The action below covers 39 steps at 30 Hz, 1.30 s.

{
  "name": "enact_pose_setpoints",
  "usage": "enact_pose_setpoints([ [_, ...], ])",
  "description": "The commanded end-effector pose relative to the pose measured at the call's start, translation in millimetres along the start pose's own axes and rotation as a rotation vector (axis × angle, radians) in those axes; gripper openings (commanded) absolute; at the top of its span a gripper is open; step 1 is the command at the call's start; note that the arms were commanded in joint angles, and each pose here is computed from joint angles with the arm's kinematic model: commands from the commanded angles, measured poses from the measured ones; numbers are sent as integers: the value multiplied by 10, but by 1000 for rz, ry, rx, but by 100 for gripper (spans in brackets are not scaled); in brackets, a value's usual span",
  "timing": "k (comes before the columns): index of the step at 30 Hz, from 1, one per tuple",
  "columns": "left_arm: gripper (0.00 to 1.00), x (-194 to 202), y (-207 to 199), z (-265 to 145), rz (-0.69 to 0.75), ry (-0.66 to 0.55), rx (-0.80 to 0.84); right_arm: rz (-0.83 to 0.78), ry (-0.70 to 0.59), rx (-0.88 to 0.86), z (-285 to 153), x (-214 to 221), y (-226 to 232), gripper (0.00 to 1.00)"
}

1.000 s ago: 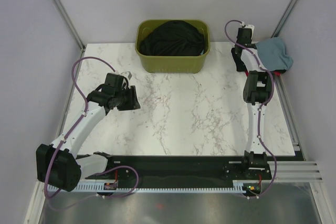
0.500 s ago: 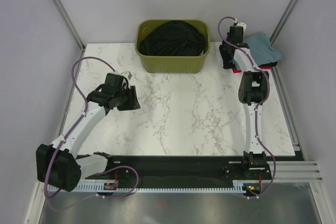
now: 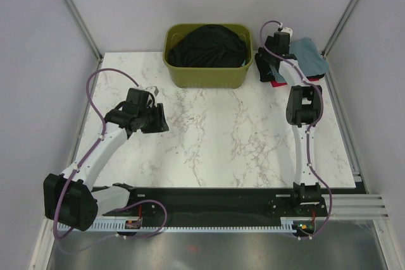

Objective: Fold and stack the t-shirts

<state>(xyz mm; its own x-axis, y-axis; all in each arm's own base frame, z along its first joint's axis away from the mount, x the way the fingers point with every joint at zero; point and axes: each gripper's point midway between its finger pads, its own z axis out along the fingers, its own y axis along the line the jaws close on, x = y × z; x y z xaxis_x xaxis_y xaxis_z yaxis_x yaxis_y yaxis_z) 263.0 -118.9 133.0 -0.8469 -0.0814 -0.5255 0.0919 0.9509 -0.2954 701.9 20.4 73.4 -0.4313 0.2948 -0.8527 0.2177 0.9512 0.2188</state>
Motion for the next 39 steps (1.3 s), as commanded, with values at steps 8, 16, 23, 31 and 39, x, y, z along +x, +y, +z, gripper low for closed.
enact_pose_setpoints([
  [8, 49, -38, 44, 2, 48, -11, -22, 121, -232, -233, -411, -1214, 142, 71],
  [16, 49, -50, 68, -8, 46, -18, -36, 136, -387, -464, -1172, -1861, 591, 71],
  [23, 49, -72, 71, -38, 48, -32, -41, 269, -315, -546, -1945, -1696, 771, 80],
  [31, 49, -63, 52, -51, 47, -33, -30, 208, -36, -498, -1958, -721, 1198, 78],
  [39, 49, -78, 59, -83, 48, -46, -35, 76, 51, -330, -1889, -196, 1197, 76],
])
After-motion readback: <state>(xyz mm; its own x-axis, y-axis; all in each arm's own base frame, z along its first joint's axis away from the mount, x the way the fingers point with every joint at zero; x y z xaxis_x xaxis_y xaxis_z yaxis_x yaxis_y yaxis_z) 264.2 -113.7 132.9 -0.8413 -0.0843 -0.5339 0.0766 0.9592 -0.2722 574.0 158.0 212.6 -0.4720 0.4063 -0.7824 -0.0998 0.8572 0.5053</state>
